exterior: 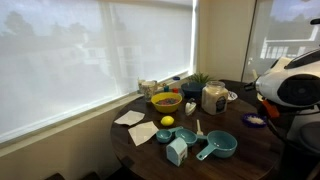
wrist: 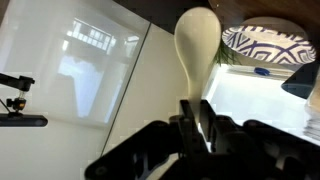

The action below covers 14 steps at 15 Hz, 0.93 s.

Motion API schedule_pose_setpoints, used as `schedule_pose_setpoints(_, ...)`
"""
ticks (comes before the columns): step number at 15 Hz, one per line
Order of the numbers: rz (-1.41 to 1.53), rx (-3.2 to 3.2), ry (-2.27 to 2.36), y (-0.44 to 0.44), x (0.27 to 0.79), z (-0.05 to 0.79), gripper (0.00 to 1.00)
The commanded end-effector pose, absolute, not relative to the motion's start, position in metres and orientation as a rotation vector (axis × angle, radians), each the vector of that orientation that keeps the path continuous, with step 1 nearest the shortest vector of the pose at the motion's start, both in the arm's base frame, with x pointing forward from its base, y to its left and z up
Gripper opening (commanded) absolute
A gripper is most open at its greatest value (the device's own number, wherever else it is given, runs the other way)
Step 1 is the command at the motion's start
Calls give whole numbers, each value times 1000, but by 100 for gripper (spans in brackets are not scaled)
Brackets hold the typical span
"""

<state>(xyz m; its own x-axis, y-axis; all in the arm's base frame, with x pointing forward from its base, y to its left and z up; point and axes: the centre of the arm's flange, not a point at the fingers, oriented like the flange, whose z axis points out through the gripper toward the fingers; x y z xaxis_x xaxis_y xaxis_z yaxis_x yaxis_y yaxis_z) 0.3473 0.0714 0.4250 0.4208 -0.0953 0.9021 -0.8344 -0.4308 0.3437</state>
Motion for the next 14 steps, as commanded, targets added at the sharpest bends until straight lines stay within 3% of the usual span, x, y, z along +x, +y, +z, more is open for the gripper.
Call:
schedule_pose_setpoints(1, 967, 1853, -1001, 76, 369, 431, 3)
schedule_pose_setpoints(14, 442, 2029, -1604, 103, 419, 432, 3)
